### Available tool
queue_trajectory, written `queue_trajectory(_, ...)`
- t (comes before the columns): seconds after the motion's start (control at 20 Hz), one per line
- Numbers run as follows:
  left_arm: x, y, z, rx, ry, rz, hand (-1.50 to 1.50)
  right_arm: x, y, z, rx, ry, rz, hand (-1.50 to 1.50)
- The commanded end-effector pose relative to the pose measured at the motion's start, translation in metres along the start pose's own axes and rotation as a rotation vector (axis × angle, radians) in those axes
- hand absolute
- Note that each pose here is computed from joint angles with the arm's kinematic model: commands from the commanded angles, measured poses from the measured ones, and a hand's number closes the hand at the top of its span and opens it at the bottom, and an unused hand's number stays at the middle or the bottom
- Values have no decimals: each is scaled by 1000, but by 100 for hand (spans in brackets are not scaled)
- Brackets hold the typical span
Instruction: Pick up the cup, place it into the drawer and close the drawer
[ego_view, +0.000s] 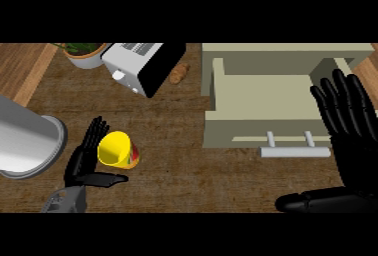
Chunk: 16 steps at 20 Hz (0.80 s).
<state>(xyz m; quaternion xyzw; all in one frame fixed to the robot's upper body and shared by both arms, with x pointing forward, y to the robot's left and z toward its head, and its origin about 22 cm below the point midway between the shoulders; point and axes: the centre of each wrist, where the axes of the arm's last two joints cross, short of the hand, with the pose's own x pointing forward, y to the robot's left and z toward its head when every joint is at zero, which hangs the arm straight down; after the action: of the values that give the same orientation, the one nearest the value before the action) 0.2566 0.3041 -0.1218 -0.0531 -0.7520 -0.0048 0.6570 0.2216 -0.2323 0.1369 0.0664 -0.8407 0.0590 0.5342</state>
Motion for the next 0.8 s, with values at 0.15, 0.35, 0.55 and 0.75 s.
queue_trajectory(0.15, -15, -9, -1, -22, -4, 34, -150, 20, 2, 10, 3, -8, -9, -150)
queue_trajectory(0.35, -11, -6, -21, -20, -20, 92, -150, 8, -2, 4, 5, -10, -1, -150)
queue_trajectory(0.55, -17, -9, -11, 5, 7, 115, -150, 6, 4, -6, 11, 0, -8, -150)
queue_trajectory(0.75, -20, -19, -19, -39, 6, 194, -150, 10, 2, -10, 8, 2, -23, -150)
